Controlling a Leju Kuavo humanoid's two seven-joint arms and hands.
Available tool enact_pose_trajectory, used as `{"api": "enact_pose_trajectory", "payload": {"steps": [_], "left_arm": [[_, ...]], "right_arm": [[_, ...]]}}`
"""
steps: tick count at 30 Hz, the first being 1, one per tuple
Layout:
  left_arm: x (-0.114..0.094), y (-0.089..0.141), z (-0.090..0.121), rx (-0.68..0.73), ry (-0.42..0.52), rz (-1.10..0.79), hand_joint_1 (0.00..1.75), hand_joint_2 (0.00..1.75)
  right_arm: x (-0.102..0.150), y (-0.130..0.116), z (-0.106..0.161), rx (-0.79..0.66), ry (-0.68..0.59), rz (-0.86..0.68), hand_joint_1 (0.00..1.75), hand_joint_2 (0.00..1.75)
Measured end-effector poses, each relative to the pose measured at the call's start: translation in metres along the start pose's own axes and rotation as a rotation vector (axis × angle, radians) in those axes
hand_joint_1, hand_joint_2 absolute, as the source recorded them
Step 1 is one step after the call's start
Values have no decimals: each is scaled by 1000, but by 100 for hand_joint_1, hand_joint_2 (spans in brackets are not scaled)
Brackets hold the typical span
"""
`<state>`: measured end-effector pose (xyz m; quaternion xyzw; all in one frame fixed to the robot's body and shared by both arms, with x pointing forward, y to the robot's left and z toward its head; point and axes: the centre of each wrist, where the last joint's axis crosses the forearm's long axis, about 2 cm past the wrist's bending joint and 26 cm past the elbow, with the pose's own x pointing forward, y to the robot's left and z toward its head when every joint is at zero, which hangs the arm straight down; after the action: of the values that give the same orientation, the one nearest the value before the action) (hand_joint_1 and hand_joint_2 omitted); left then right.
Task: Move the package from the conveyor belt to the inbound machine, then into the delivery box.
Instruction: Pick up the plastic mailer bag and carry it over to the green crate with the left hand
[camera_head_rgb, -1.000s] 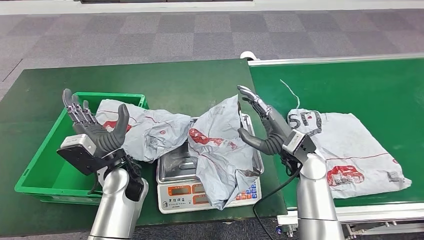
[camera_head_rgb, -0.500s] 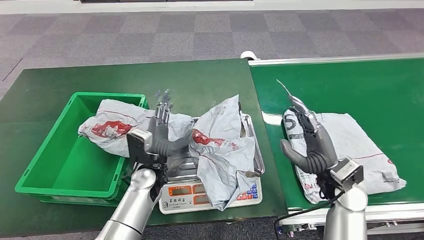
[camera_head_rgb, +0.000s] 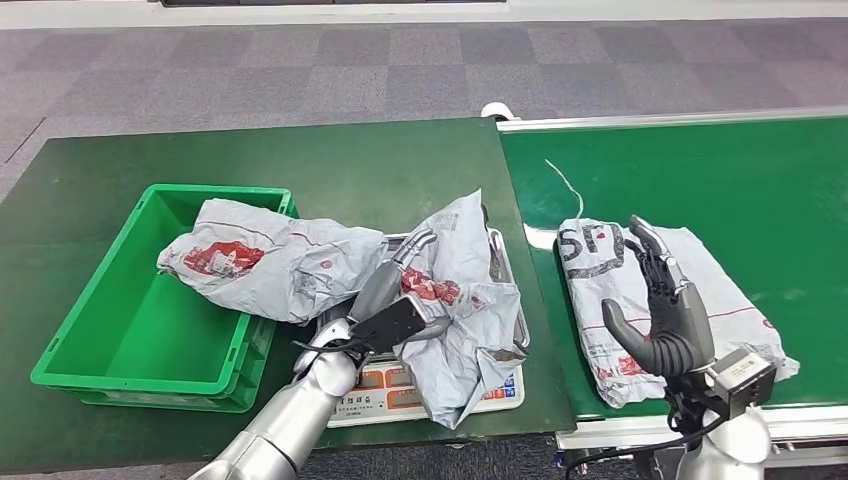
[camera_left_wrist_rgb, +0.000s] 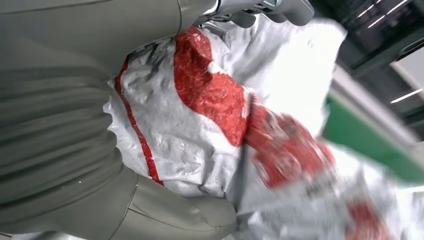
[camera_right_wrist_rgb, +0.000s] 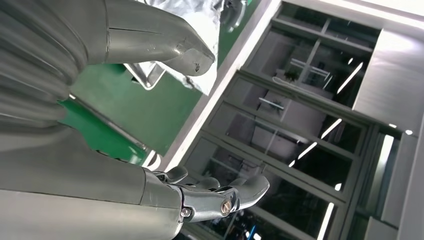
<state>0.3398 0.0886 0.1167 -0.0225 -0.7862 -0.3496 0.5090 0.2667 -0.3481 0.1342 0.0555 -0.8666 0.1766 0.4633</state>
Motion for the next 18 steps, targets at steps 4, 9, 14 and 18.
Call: {"api": "enact_pose_trajectory", "payload": {"steps": [4, 9, 14, 18], "left_arm": [[1, -8, -3, -120, -6, -111, 0, 175], [3, -14, -7, -219, -24, -170, 115, 175], [3, -18, -6, -236, -48, -213, 175, 175], [2, -18, -6, -226, -62, -226, 175, 175]], "right_arm": [[0, -3, 5, -15, 12, 6, 0, 175], [-1, -2, 15, -25, 35, 4, 0, 175], [-2, 0, 25, -31, 57, -1, 0, 175], [-2, 1, 31, -34, 69, -4, 0, 175]]}}
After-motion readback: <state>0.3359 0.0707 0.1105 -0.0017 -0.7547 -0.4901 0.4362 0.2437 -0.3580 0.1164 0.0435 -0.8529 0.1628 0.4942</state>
